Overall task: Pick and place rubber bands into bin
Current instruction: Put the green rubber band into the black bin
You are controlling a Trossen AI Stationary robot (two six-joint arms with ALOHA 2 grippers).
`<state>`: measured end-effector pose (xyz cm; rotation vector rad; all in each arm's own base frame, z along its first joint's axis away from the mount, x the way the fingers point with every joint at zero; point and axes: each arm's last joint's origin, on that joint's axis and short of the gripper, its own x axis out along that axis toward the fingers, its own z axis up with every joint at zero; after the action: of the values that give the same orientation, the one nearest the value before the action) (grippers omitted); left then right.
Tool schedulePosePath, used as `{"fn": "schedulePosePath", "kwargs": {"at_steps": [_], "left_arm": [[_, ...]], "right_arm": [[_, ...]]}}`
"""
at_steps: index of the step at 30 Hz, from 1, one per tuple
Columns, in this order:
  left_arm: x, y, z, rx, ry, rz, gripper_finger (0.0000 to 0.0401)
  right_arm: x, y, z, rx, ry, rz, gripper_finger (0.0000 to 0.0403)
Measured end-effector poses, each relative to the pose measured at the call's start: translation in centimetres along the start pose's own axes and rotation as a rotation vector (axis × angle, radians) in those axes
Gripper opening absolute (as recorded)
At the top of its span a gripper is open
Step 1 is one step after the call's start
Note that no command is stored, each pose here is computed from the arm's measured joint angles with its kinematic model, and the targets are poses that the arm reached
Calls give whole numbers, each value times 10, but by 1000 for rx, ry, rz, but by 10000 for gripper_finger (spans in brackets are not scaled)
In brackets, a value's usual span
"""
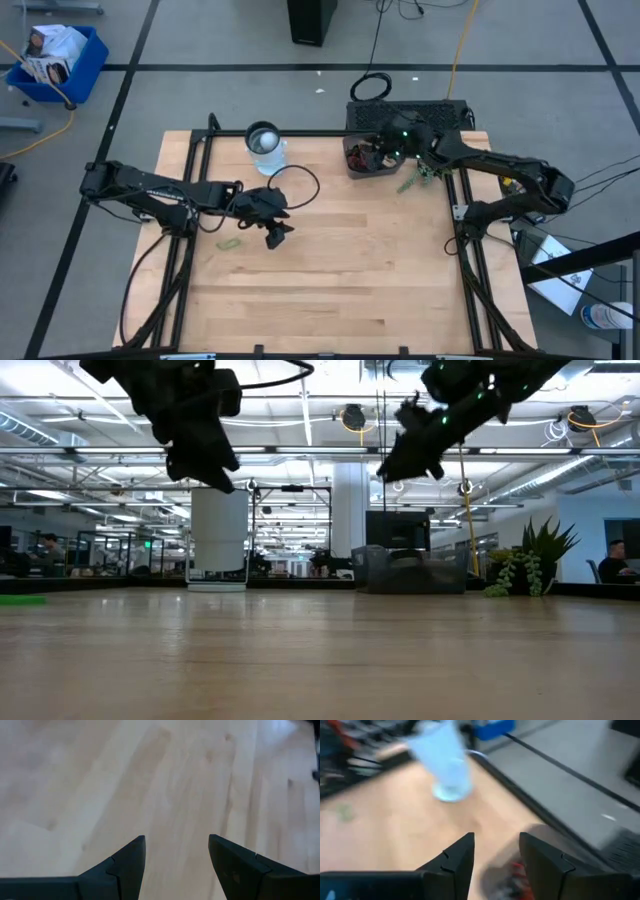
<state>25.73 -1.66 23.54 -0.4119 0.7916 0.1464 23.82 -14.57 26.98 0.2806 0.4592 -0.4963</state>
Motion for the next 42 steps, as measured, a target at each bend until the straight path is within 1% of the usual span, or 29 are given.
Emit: {"fn": "schedulePosePath", "kwargs": {"at_steps": [3,6,9,13,16,21,24,26,30,35,38,42], "left_arm": [[0,-2,-7,-1,77,-22,225],[-2,-2,-20,-43,186,15,225],[-5,-3,-34,-92,305,77,225],[-12,-7,-54,-142,466,145,225],[-18,-9,-65,-226,570,191,225],[-25,-7,-75,-401,615,348,225],[-28,-5,-78,-449,632,407,225],[-26,-3,-83,-442,630,425,225],[-23,4,-95,-373,667,444,225],[-17,14,-112,-362,702,474,225],[-13,19,-120,-373,719,456,225],[-6,22,-127,-375,704,424,225]], "right_arm": [[-12,15,5,0,-32,98,153],[-21,27,6,-29,-50,145,153],[-26,36,7,-70,-64,169,153],[-28,40,6,-107,-64,184,153],[-28,40,5,-109,-60,182,153],[-27,40,5,-109,-58,180,153],[-27,40,5,-109,-58,180,153],[-27,40,5,-109,-58,180,153],[-27,40,5,-104,-58,180,153],[-27,40,5,-99,-57,180,153],[-27,40,5,-90,-56,180,153],[-27,40,5,-88,-57,180,153]]}}
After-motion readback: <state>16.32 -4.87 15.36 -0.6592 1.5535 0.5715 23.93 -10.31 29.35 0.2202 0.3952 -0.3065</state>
